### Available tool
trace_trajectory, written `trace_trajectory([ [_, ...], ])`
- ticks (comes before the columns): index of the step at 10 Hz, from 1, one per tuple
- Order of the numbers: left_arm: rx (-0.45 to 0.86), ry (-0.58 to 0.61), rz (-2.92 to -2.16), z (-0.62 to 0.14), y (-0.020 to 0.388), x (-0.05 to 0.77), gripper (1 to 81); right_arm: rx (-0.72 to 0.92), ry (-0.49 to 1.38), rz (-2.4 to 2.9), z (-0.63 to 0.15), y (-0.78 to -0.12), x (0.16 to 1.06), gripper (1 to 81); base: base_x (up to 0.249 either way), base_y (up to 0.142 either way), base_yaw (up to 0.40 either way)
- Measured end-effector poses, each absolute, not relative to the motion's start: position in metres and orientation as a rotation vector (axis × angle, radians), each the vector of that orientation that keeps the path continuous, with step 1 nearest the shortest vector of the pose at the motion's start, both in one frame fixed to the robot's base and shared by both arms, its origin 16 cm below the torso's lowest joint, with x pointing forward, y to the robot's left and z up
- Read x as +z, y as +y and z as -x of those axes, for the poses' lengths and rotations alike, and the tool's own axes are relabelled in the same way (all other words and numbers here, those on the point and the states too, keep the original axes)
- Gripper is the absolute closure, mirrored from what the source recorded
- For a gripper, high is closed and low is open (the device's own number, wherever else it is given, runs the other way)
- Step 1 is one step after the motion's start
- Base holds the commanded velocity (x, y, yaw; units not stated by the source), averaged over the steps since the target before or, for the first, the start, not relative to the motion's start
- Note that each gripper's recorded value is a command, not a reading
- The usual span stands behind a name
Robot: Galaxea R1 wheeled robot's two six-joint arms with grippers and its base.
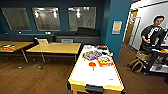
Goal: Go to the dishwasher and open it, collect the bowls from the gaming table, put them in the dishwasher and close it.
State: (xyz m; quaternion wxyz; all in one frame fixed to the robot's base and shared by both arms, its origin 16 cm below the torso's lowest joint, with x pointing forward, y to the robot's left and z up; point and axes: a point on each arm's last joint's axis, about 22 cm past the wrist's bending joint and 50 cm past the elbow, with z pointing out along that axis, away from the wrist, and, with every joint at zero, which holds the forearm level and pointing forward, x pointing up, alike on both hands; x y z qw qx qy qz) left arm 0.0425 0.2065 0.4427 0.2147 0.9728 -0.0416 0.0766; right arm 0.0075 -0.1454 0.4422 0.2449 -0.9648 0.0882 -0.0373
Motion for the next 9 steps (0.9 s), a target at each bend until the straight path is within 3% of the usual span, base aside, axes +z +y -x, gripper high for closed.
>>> trace_trajectory([
  [9, 0.217, -0.159, -2.733, -0.0404, 0.2051, 0.4343, 81.1, -0.102, 0.194, 2.644, -0.0015, -0.1442, 0.4405, 81.1, -0.155, 0.0, 0.0],
])
